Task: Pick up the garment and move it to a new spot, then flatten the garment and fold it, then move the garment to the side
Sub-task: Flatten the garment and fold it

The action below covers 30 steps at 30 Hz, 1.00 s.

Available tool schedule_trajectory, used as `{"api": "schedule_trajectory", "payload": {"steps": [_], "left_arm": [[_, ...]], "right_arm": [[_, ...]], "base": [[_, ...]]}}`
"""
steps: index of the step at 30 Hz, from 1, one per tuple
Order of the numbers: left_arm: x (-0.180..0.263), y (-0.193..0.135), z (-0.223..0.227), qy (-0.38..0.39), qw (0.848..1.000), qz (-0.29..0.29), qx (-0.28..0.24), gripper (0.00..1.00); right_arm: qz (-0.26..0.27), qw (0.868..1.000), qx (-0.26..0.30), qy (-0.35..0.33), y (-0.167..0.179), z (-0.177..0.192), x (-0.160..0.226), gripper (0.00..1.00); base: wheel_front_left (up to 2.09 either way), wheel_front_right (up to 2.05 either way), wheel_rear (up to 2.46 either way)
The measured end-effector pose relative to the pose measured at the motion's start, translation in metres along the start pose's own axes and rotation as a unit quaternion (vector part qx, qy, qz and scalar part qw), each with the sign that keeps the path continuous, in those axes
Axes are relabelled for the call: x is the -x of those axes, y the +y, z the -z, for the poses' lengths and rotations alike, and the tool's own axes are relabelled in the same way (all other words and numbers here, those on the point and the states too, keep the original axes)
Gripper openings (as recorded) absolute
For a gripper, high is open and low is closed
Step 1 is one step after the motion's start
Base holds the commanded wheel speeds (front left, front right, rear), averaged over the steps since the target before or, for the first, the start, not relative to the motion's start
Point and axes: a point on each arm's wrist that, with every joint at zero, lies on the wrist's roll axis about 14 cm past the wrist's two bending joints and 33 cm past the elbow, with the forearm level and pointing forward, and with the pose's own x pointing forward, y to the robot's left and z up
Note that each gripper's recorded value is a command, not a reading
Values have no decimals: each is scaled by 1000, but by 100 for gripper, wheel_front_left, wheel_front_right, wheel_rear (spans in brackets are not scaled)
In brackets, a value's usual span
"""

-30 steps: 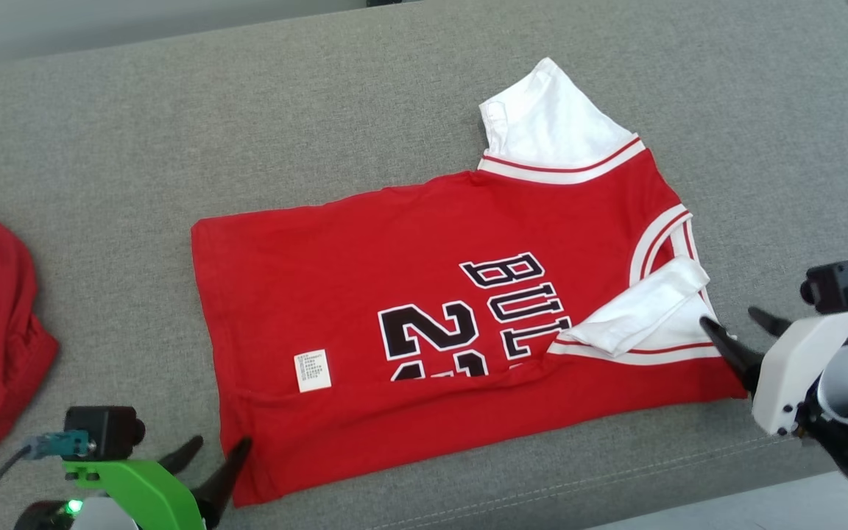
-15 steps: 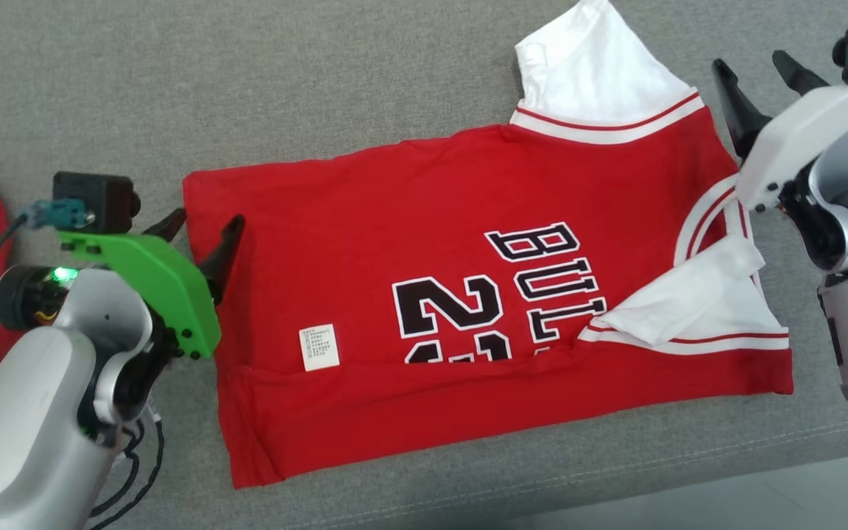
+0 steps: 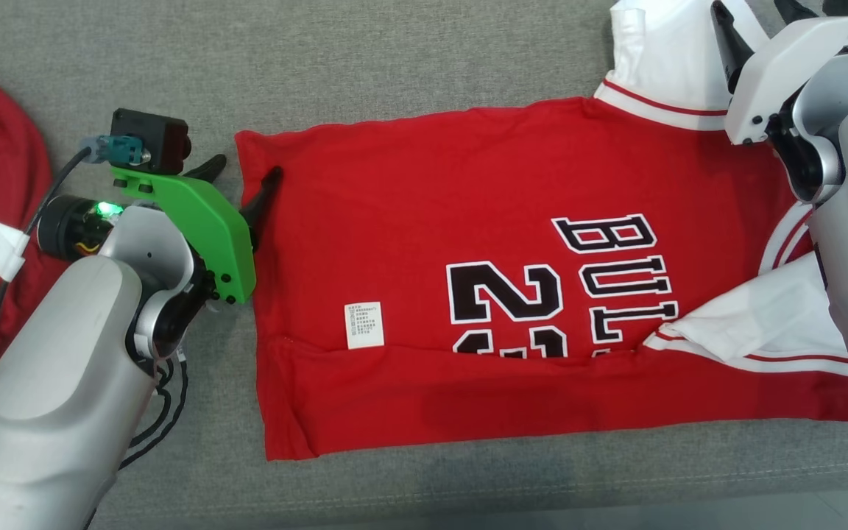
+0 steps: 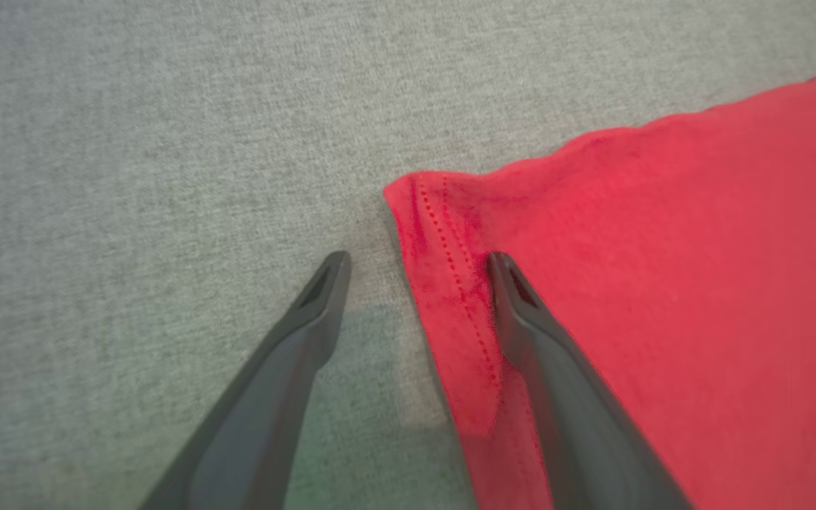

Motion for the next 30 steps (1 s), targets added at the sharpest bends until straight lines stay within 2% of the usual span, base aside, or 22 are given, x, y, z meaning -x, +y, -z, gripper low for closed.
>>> {"api": "schedule_trajectory", "payload": {"steps": [10, 15, 16, 19, 20, 21, 22, 23, 24, 30], "left_arm": [[-8, 14, -7, -9, 1000, -14, 0, 100], [-10, 6, -6, -6, 1000, 4, 7, 100], [-10, 2, -7, -7, 1000, 10, 9, 100], [-12, -6, -8, -7, 1000, 25, 11, 100], [-12, -8, -7, -6, 1000, 27, 10, 86], [-12, -10, -7, -4, 1000, 30, 6, 60], [-12, -11, -7, -3, 999, 32, 4, 41], [-12, -12, -7, -3, 999, 33, 4, 27], [-12, -13, -7, -5, 999, 35, 3, 2], [-11, -21, -10, -13, 999, 47, 1, 0]], "right_arm": [[-19, 1000, 0, 23, 20, 17, -29, 100], [-22, 999, 0, 25, 22, 19, -29, 67], [-23, 999, -1, 26, 21, 20, -28, 65], [-22, 999, -4, 28, 19, 20, -27, 38], [-22, 999, -4, 27, 19, 19, -27, 25], [-22, 999, -5, 28, 19, 20, -26, 17], [-22, 999, -5, 27, 19, 19, -26, 0], [-23, 999, -5, 27, 19, 19, -25, 0], [-23, 999, -5, 25, 19, 18, -24, 0], [-21, 1000, -9, 5, 14, 8, -20, 0]], "base": [[0, 0, 0], [0, 0, 0], [0, 0, 0], [0, 0, 0], [0, 0, 0], [0, 0, 0], [0, 0, 0], [0, 0, 0], [0, 0, 0], [0, 0, 0]]}}
